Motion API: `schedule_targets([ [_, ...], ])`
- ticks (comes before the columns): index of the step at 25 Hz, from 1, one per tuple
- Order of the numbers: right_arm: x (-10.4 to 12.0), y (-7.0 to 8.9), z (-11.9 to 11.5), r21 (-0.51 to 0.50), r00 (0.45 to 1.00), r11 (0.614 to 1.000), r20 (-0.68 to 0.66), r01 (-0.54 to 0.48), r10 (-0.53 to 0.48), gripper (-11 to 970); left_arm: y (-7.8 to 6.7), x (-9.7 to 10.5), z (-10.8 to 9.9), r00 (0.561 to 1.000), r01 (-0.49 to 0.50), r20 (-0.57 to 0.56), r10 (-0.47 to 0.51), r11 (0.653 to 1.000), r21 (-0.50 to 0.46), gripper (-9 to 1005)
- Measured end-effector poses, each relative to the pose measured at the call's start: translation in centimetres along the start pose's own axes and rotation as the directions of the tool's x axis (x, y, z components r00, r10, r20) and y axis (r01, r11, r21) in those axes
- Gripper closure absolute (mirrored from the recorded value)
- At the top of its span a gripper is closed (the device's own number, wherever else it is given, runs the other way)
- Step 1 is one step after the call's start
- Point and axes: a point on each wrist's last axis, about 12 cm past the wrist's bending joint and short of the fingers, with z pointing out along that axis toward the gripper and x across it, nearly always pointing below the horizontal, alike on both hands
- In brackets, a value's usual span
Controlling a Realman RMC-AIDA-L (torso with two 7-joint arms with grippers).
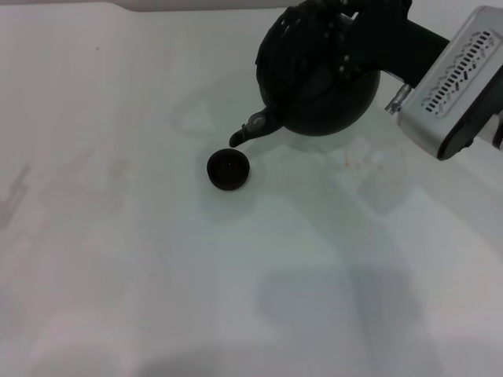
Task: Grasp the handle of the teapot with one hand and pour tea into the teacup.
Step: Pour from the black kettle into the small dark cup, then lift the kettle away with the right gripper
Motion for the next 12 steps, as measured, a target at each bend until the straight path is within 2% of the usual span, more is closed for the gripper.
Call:
schedule_targets([
  [12, -0.66, 0.68, 0.08, 0.011, 0.996, 0.996, -0.033, 0.088, -0.088, 849, -0.02, 0.08, 0.29, 1.000, -0.006, 0.001, 0.006, 1.000, 0.000, 405],
])
